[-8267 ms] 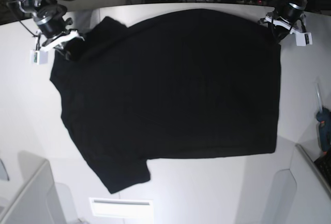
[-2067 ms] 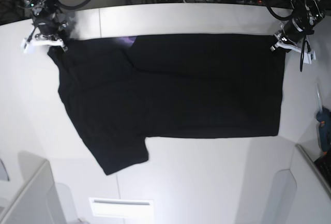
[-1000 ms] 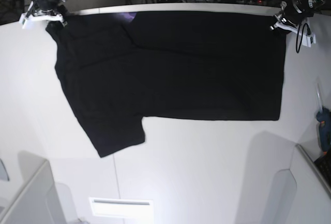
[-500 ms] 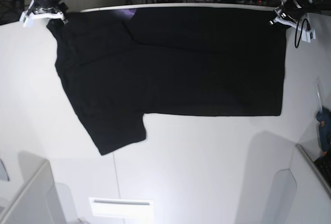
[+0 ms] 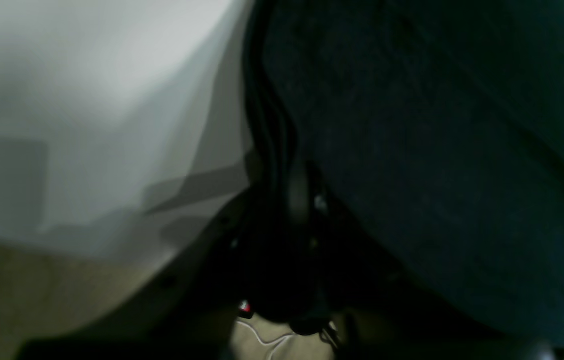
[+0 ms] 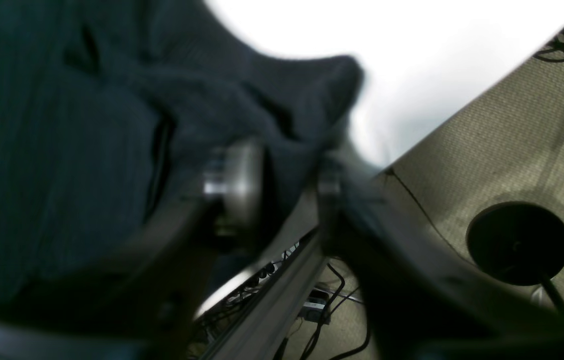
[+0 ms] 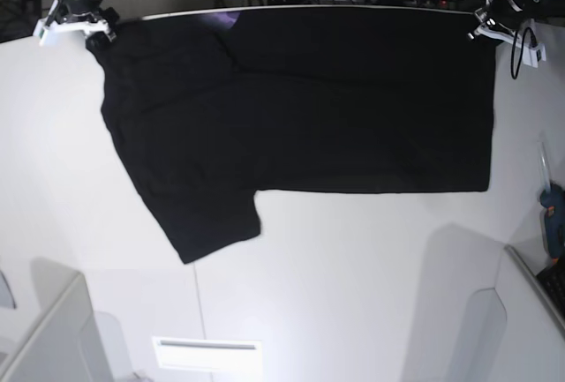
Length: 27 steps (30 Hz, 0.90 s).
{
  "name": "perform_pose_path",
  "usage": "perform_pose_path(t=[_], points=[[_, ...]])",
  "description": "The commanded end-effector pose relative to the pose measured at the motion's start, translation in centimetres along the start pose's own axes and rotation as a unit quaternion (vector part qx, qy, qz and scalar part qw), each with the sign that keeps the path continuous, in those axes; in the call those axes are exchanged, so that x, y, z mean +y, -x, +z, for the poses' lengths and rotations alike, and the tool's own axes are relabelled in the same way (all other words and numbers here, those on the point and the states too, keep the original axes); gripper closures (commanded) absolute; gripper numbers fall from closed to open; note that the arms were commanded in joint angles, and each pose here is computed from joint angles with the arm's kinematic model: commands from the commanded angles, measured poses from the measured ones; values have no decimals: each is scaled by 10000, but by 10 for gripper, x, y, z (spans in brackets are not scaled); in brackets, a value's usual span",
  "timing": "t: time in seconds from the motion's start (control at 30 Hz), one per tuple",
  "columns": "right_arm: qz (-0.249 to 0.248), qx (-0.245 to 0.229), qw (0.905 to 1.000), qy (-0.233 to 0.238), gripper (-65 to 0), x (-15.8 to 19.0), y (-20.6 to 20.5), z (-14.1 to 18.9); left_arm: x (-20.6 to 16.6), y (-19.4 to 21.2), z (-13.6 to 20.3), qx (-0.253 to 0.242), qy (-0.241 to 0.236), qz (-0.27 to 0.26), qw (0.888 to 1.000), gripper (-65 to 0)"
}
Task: Fold the T-shirt properly
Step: 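Move the right gripper to the sleeve and side edge of the shirt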
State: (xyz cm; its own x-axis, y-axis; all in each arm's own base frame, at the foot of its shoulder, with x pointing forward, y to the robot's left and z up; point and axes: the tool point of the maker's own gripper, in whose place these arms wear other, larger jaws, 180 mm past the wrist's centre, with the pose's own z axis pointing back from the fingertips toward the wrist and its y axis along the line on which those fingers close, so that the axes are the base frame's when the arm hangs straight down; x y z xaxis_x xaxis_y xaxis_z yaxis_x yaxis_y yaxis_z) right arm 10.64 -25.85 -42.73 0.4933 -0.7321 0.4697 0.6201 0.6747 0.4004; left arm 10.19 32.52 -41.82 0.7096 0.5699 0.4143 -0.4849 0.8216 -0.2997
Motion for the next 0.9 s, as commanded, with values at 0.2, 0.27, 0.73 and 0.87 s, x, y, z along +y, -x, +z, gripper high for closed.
perform_pose_path(t=[0.2, 0.27, 0.73, 0.87], points=[[-13, -296, 9995, 136, -284, -12, -18, 9, 21, -30, 20, -483, -262, 55, 9985, -523], [-44, -375, 9991, 209, -284, -17, -22, 12, 16, -37, 24, -597, -235, -34, 9979, -563], [53, -1033, 9941, 319, -285, -20, -81, 25, -13, -104, 66, -1688, -196, -556, 9839, -530], [182, -1324, 9910, 18, -290, 7, -106, 21, -18, -111, 64, -1790, -127, -538, 9823, -276]])
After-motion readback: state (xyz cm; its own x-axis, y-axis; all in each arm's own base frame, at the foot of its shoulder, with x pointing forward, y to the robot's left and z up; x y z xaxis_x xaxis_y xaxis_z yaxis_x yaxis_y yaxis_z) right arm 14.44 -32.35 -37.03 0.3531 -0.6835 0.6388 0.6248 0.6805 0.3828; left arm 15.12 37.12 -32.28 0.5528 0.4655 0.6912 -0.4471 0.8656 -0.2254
